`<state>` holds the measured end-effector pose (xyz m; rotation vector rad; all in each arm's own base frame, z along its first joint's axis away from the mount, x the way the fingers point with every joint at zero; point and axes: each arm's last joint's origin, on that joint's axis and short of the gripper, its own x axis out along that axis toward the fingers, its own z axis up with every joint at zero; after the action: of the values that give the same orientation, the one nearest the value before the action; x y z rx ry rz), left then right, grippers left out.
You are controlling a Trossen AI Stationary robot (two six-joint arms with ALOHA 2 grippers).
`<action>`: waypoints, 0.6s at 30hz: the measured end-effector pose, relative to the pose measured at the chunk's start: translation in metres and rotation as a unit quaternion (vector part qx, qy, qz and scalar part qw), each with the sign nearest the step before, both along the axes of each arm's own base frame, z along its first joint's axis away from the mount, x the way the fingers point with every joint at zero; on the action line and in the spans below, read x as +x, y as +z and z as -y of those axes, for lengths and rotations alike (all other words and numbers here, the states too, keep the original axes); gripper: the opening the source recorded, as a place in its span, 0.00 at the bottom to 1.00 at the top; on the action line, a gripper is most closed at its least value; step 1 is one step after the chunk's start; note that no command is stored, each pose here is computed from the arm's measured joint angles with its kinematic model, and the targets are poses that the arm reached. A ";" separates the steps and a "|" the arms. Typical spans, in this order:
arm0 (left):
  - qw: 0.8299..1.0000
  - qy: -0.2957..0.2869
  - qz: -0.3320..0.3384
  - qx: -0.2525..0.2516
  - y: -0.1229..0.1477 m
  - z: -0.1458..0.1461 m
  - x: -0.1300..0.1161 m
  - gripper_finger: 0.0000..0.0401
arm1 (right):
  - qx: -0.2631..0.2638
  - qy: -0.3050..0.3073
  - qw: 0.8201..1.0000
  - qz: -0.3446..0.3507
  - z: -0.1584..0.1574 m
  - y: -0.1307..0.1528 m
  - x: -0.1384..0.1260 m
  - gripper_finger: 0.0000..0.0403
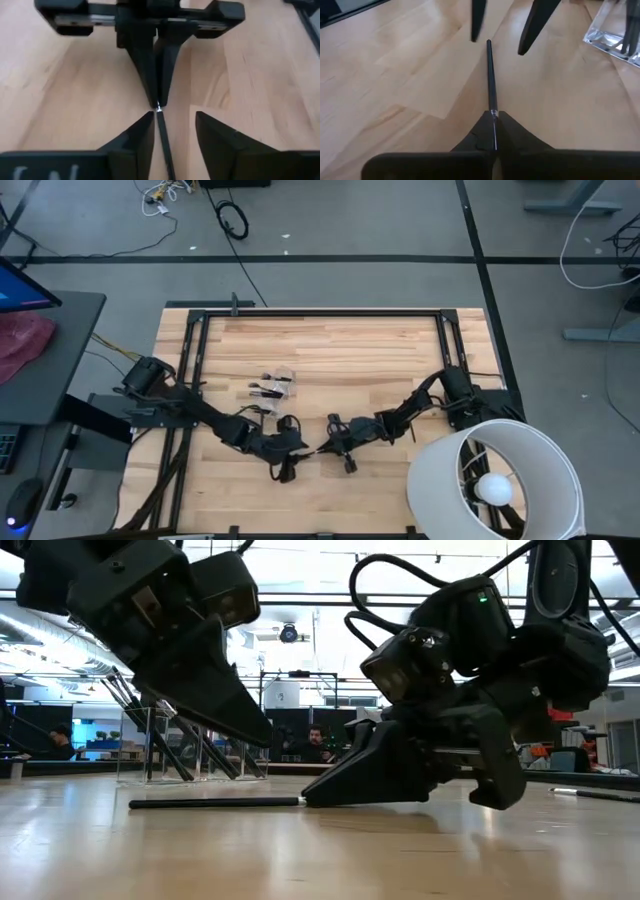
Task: Put items in baskets/containers
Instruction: Put the eyeshadow brush into the middle section of the transparent organizer
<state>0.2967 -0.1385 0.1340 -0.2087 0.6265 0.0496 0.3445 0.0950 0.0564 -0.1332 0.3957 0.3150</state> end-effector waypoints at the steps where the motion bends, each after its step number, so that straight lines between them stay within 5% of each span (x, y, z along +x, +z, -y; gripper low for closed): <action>1: 1.000 -0.004 -0.001 0.007 0.000 0.000 0.000 0.39 | 0.000 -0.001 1.000 0.000 0.001 0.000 0.000 0.02; 9: 1.000 -0.005 -0.022 0.020 -0.013 -0.003 0.003 0.51 | 0.004 0.005 1.000 0.026 -0.002 0.009 0.011 0.02; 18: 0.999 0.003 -0.034 0.014 -0.020 -0.006 0.004 0.46 | 0.003 0.009 1.000 0.030 -0.003 0.013 0.016 0.02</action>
<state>0.3012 -0.1325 0.1137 -0.1818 0.6928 0.0709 0.3610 0.0985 0.0694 -0.1402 0.3348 0.3297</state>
